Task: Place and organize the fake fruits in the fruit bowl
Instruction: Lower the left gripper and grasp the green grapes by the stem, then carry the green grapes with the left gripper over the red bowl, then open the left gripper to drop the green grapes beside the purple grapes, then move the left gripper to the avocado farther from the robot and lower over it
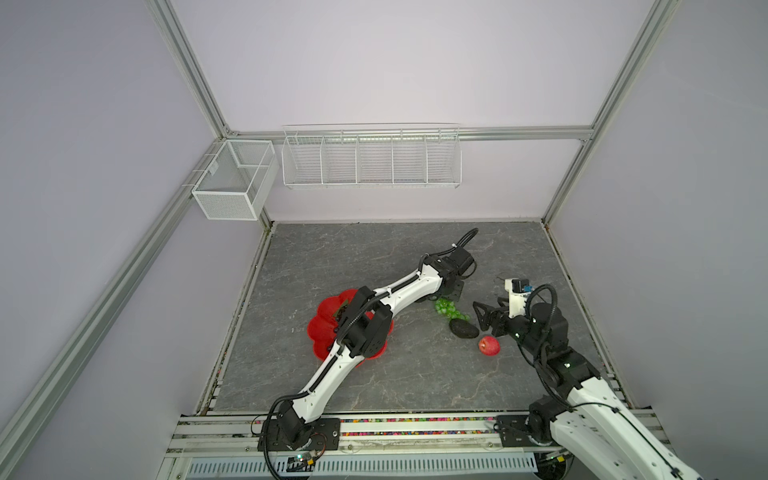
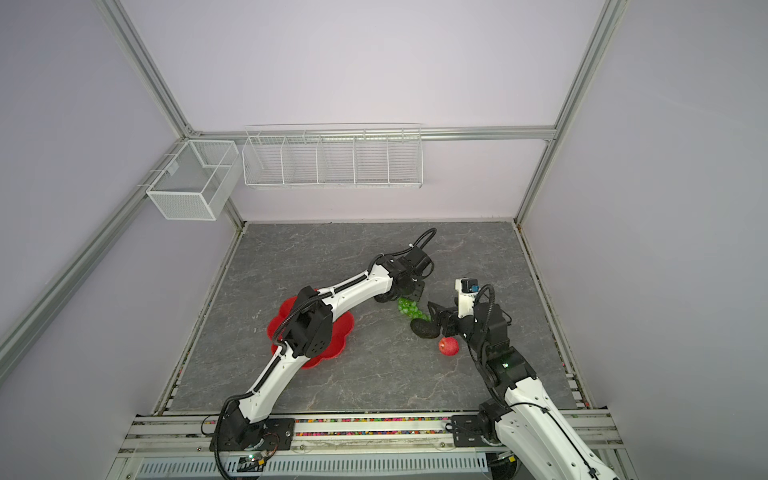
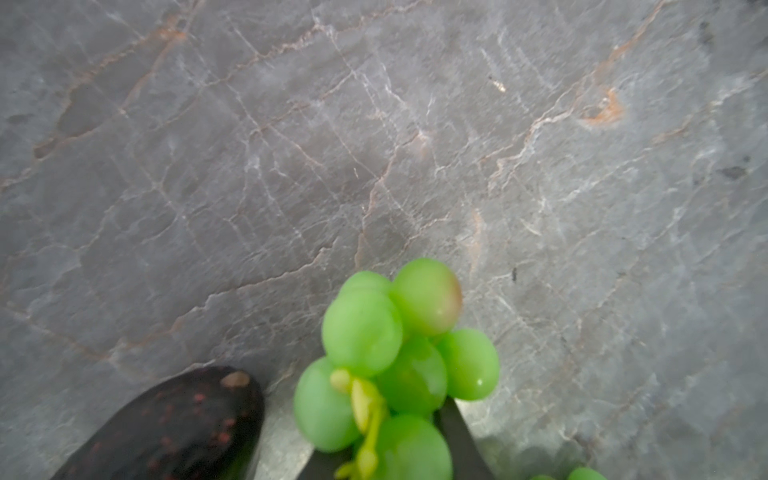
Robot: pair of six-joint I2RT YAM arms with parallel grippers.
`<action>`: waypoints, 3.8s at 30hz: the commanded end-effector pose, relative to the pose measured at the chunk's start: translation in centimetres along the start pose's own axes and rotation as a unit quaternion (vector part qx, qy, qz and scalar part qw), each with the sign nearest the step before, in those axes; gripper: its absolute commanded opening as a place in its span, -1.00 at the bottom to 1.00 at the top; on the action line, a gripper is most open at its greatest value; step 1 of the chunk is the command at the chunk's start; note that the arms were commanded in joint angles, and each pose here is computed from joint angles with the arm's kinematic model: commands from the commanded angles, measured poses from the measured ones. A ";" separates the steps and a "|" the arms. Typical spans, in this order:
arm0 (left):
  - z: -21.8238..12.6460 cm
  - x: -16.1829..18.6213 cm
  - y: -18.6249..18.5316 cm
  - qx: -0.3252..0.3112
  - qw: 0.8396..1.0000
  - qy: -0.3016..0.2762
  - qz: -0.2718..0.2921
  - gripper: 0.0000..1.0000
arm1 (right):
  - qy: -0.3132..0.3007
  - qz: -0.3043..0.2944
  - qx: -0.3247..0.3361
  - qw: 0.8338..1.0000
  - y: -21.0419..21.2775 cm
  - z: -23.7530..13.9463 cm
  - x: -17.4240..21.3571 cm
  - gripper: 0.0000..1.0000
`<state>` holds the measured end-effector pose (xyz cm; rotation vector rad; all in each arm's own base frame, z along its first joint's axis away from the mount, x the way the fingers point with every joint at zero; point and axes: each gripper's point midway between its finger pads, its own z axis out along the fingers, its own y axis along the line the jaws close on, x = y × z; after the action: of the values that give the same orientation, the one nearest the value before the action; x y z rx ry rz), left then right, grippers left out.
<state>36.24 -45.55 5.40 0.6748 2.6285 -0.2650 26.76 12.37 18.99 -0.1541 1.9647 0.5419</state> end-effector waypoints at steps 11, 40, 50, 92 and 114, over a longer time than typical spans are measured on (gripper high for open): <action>-11.7 -3.9 1.4 0.004 0.988 -0.152 -0.014 -0.74 | -0.018 -0.008 -0.023 1.000 0.7 -0.3 -0.2 0.78; -24.0 13.1 17.7 -0.163 0.968 -0.180 -0.067 -0.73 | -0.005 -0.071 -0.309 0.948 12.4 -1.4 0.7 0.77; -18.5 12.7 20.1 -0.246 0.966 -0.084 -0.012 -0.75 | -0.010 -0.078 -0.302 0.950 12.2 -1.5 0.7 0.77; -15.3 12.7 18.3 -0.188 0.974 -0.096 -0.080 0.16 | 0.006 -0.081 -0.304 0.949 12.6 -0.9 1.2 0.77; -5.6 2.1 9.4 -0.034 0.992 -0.070 0.103 0.61 | 0.056 -0.099 -0.231 0.966 10.7 2.1 3.0 0.77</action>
<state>36.73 -35.45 9.35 0.7838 2.3994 -0.2201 23.74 23.21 18.01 -0.6510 1.9152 0.8889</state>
